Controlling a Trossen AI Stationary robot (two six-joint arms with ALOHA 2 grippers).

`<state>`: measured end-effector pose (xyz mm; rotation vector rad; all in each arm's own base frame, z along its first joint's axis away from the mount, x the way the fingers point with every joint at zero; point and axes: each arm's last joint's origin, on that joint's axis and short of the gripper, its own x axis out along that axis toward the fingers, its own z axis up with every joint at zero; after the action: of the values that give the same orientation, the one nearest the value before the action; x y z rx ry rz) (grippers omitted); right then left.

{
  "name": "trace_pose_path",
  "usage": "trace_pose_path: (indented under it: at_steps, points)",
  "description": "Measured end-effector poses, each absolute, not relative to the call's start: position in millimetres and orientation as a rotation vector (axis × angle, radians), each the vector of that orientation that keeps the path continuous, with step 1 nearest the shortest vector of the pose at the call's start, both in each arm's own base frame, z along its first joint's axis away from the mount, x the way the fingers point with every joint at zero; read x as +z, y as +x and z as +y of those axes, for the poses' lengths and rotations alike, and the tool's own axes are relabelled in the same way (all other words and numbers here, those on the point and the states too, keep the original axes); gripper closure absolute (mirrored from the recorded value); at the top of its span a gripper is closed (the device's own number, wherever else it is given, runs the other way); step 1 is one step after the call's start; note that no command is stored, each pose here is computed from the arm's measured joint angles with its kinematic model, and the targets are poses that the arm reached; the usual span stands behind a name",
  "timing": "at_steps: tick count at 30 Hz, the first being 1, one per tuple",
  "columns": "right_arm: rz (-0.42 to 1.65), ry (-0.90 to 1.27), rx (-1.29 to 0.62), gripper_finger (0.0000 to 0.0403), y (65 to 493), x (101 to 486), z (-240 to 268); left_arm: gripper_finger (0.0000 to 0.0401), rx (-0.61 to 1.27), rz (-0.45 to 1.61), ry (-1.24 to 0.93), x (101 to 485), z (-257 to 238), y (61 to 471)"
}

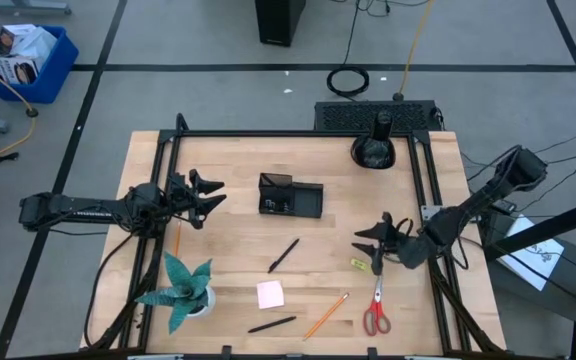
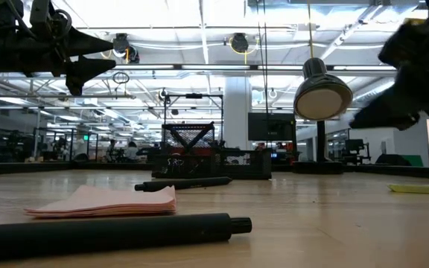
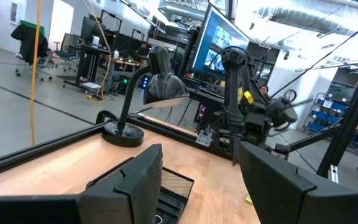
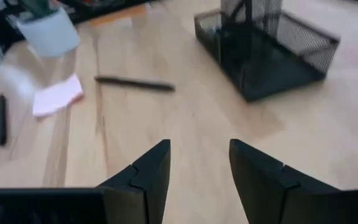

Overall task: Pick and place office supplies into organizer
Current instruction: Put the yellow eraser into the black desk organizer

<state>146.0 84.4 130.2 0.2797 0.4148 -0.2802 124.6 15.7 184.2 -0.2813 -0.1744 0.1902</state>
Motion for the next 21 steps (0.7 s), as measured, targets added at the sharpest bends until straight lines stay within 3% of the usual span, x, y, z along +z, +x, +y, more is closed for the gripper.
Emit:
trace_pose_path:
  at_steps: [11, 21]
  points:
    - [0.505, 0.363, -0.267, 0.0248, 133.8, 102.4, 112.8, 0.0185, 0.182, -0.178, -0.319, 184.3, 15.6, 124.6]
    - [0.557, 0.188, -0.252, 0.0248, 145.4, 89.2, 140.3, 0.0185, 0.178, -0.179, -0.336, 184.3, 15.5, 124.6]
